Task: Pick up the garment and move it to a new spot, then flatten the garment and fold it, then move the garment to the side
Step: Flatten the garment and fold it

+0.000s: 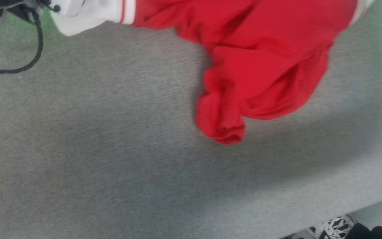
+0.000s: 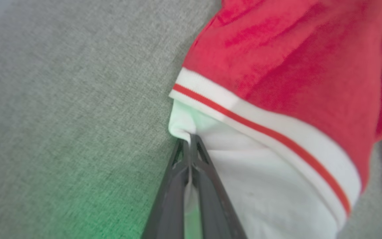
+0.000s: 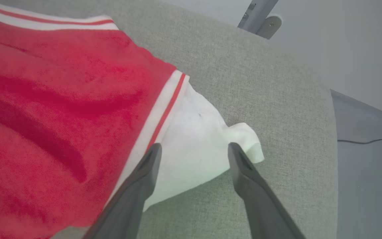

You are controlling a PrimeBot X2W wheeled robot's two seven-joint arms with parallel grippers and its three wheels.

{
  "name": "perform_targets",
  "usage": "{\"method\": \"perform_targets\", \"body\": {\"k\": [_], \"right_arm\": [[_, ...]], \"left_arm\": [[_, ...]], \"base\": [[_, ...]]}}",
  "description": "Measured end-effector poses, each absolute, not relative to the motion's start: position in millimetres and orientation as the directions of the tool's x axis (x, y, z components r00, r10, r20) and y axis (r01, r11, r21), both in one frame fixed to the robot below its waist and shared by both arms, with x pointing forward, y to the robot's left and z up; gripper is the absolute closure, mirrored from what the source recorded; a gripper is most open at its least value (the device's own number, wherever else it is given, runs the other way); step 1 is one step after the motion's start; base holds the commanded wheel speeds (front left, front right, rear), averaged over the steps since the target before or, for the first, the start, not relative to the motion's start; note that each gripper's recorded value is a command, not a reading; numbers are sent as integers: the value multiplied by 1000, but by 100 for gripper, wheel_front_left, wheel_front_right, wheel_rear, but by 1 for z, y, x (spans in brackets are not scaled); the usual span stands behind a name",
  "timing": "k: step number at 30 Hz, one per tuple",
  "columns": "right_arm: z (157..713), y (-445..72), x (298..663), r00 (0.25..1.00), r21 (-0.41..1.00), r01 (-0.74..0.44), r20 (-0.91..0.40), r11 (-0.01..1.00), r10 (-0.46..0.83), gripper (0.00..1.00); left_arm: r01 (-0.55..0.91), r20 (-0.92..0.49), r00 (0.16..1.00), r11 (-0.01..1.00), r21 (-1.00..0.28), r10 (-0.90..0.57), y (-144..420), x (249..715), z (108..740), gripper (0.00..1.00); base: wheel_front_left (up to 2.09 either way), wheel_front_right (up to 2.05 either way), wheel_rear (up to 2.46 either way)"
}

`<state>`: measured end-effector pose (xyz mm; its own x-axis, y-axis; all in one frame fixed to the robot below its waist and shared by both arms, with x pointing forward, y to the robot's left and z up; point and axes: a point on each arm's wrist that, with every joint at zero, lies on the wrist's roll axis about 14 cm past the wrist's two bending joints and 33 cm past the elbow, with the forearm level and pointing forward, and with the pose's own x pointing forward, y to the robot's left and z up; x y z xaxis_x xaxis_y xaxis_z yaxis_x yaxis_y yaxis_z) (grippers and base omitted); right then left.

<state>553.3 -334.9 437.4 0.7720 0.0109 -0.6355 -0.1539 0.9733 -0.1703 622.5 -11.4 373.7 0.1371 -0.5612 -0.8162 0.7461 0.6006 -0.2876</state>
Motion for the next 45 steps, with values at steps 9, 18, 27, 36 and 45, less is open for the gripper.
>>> {"method": "perform_targets", "body": {"k": [9,18,27,36,45], "right_arm": [[388,-343,590,684,-188,-162,-729,969,-27,0],[364,-339,598,600,-147,-154,-800,977,-25,100],[385,-332,612,672,-107,-136,-740,985,12,100],[486,-326,645,912,-14,-87,-404,996,74,100],[607,-323,691,999,24,2,-32,1000,-1,100]], "left_arm": [[754,-786,138,578,-311,-603,-10,628,363,100],[744,-764,141,577,-338,-630,-9,629,357,100],[723,-679,230,589,-360,-697,-16,631,374,100],[695,-387,532,650,-308,-753,-2,658,462,100],[538,-16,836,824,-177,-549,77,716,589,100]], "base": [[0,0,0],[0,0,0],[0,0,0],[0,0,0],[0,0,0]]}}
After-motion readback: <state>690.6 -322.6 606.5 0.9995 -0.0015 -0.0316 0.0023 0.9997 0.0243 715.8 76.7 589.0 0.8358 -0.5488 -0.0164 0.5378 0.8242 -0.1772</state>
